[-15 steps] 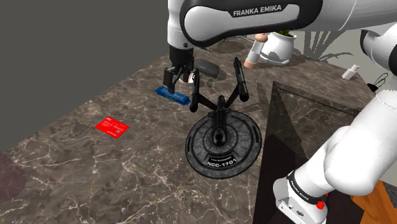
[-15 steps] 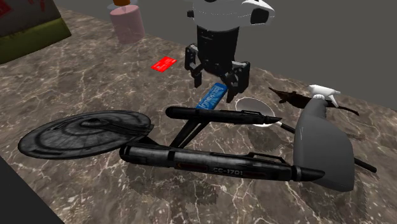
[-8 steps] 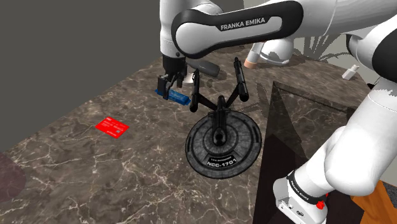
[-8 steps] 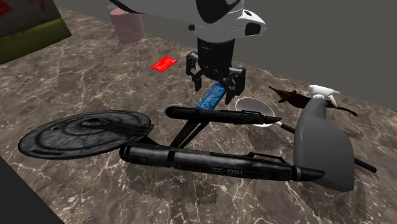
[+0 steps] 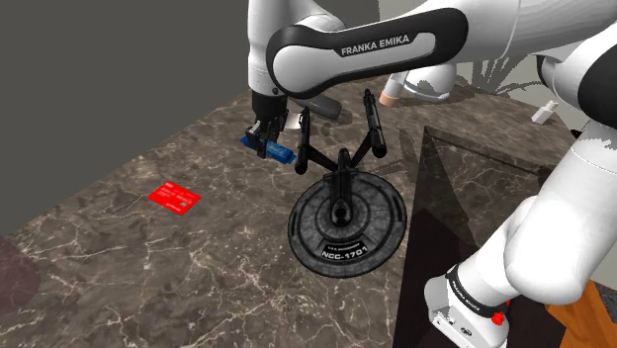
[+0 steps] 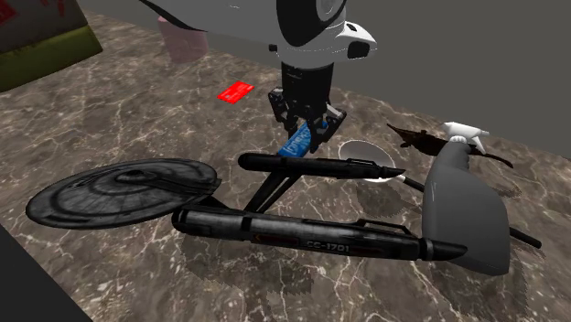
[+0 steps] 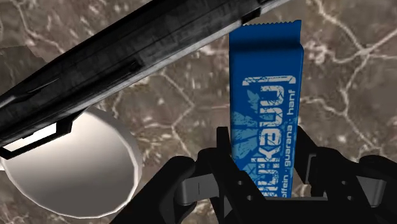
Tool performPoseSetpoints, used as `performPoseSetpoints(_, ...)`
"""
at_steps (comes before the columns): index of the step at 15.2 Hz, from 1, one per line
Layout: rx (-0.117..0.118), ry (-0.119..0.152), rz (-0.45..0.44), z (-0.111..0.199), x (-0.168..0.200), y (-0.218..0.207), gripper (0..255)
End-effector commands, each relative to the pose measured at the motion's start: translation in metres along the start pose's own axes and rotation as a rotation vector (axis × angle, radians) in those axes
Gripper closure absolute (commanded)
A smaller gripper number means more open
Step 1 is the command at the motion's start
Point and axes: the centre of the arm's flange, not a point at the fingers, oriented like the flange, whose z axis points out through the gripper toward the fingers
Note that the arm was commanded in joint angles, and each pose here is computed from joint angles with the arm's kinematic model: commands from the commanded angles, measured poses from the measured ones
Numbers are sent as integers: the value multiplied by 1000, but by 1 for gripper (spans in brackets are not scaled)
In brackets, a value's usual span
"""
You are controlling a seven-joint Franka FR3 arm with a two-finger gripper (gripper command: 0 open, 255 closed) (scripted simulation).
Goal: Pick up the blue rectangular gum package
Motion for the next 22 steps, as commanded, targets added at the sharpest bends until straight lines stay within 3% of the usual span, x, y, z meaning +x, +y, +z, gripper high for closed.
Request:
performPoseSetpoints(1,-3,-8,4,4,0,4,255)
performPoseSetpoints(5,-3,-8,5,4,0,3,255)
performPoseSetpoints(22,-3,-8,5,-76,1,5,255)
